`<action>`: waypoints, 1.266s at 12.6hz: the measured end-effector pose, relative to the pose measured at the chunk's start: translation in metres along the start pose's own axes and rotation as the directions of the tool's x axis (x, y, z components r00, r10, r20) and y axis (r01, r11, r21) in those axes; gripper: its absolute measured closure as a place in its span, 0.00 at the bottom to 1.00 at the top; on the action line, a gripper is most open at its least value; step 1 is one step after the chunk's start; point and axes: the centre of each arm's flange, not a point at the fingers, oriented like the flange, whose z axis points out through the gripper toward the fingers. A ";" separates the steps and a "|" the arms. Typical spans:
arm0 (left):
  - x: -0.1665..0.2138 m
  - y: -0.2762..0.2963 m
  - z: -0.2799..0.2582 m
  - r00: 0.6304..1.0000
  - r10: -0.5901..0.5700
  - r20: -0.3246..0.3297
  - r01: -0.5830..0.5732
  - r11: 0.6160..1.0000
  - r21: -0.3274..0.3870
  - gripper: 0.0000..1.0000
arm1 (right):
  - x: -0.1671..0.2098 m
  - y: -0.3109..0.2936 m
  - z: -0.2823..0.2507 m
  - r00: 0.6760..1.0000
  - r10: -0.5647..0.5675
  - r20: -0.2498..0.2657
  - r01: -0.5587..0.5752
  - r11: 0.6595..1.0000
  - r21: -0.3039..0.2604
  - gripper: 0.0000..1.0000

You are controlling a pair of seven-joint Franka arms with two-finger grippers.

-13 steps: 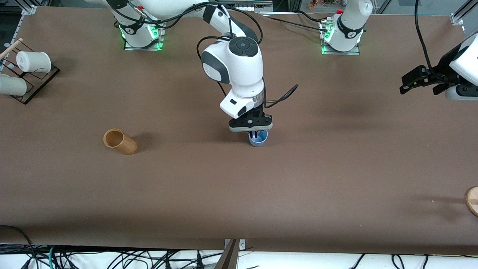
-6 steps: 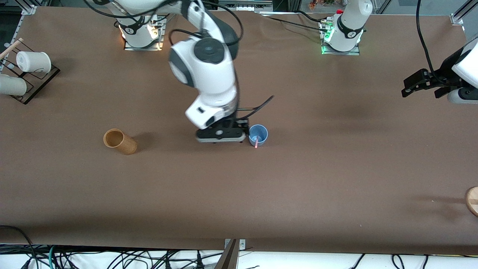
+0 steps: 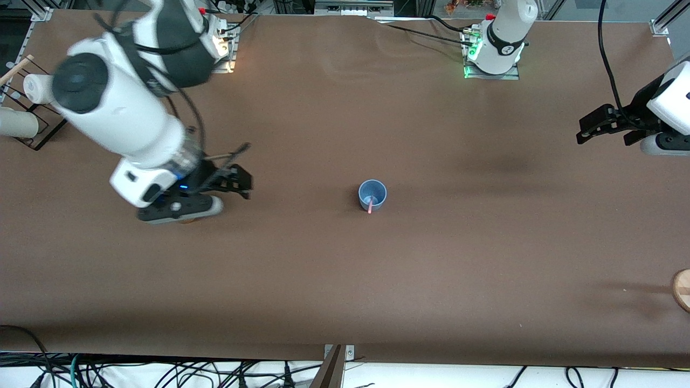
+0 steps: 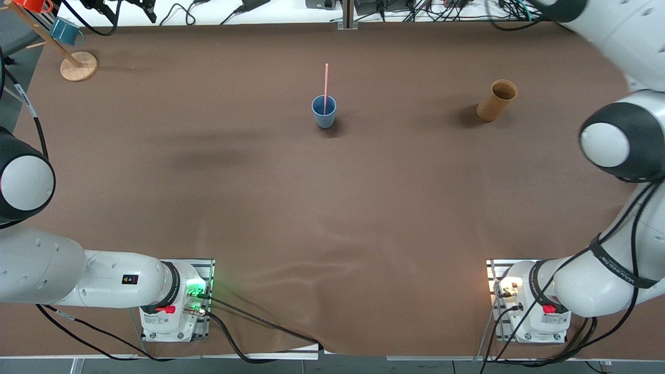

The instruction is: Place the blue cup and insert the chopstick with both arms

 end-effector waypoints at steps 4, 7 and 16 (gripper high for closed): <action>0.001 -0.001 0.000 1.000 -0.002 0.000 0.002 1.000 0.000 0.00 | -0.059 0.088 -0.030 0.994 -0.047 0.095 0.050 0.998 -0.032 0.00; 0.001 0.000 0.000 1.000 0.000 0.000 0.000 1.000 0.000 0.00 | -0.095 0.106 -0.045 0.994 -0.041 0.103 0.045 0.998 -0.034 0.00; 0.001 0.002 0.000 1.000 0.004 0.000 -0.004 1.000 0.000 0.00 | -0.102 0.112 -0.052 0.994 -0.031 0.106 0.034 0.999 -0.035 0.00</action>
